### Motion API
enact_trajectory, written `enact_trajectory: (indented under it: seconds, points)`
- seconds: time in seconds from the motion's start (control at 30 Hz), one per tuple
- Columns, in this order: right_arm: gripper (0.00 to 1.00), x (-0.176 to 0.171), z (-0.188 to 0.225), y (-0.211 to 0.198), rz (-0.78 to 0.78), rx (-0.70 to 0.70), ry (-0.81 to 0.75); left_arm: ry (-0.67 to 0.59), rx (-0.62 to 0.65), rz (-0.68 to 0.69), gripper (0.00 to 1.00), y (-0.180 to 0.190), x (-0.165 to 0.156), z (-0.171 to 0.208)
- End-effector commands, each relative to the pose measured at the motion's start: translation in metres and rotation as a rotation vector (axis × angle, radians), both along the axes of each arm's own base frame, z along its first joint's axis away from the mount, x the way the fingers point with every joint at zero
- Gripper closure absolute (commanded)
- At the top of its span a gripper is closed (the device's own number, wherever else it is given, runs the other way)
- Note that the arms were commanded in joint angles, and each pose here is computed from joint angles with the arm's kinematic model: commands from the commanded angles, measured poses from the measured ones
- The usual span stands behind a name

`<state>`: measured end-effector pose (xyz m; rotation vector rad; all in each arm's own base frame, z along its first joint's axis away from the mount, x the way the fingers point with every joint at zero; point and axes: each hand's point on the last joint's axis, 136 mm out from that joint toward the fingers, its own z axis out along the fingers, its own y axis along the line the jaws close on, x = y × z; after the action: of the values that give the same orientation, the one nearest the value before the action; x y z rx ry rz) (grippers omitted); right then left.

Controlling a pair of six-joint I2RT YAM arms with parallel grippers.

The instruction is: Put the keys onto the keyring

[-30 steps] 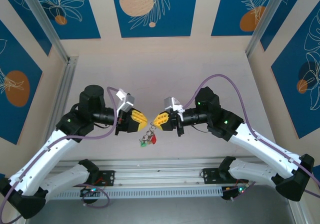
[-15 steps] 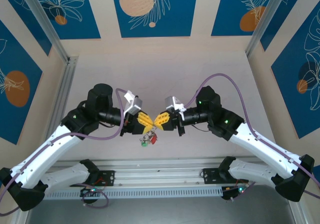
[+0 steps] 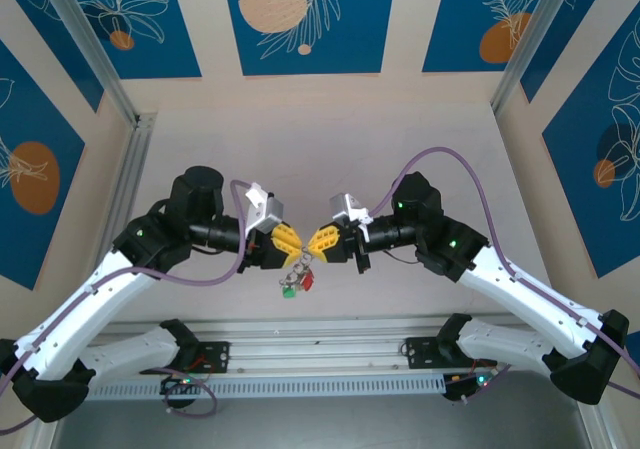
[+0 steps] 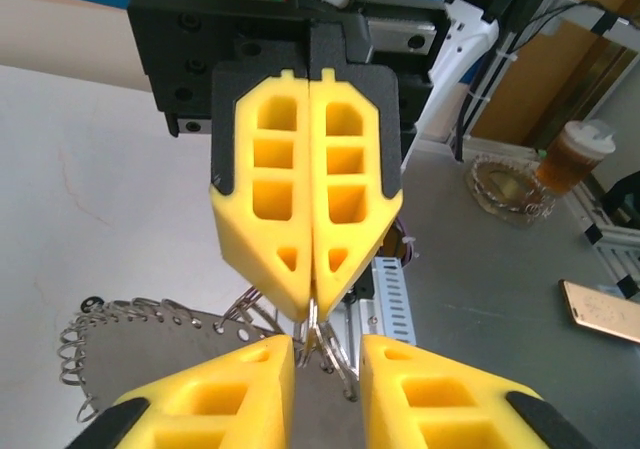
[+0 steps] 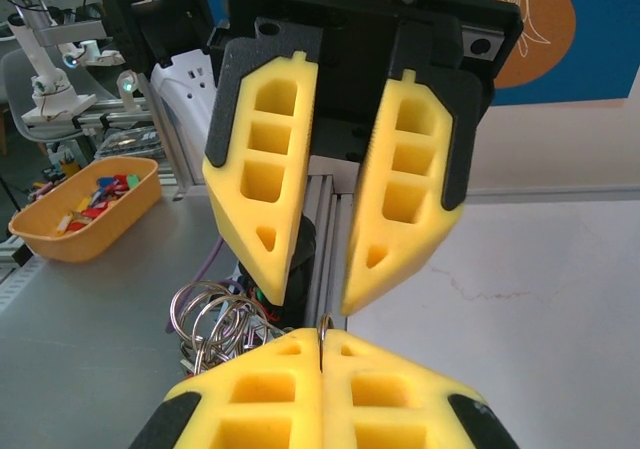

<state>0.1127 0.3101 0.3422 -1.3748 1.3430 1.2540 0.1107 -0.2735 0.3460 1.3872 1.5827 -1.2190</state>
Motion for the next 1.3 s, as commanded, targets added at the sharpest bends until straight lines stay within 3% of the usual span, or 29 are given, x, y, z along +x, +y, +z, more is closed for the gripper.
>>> enact_trajectory:
  seconds: [0.0, 0.4, 0.6, 0.9, 1.07, 1.27]
  points:
    - [1.0, -0.012, 0.035, -0.005, 0.037, 0.079, -0.057, -0.043, -0.005, -0.011, 0.73, 0.001, -0.003, 0.009]
    - [1.0, -0.011, 0.036, -0.001, 0.051, 0.083, -0.053, -0.043, -0.005, -0.028, 0.73, -0.005, 0.0, 0.008]
    - [1.0, -0.012, 0.036, -0.001, 0.058, 0.079, -0.047, -0.045, -0.014, -0.037, 0.79, -0.006, 0.0, 0.012]
    - [1.0, -0.012, 0.037, 0.0, 0.058, 0.08, -0.048, -0.04, -0.006, -0.051, 0.99, -0.009, 0.0, 0.01]
    - [1.0, -0.008, 0.036, 0.002, 0.044, 0.075, -0.046, -0.041, -0.016, -0.066, 1.0, -0.009, -0.002, 0.011]
    - [0.68, -0.003, 0.028, -0.004, -0.024, 0.074, -0.037, -0.073, -0.017, -0.028, 1.0, -0.009, 0.005, 0.013]
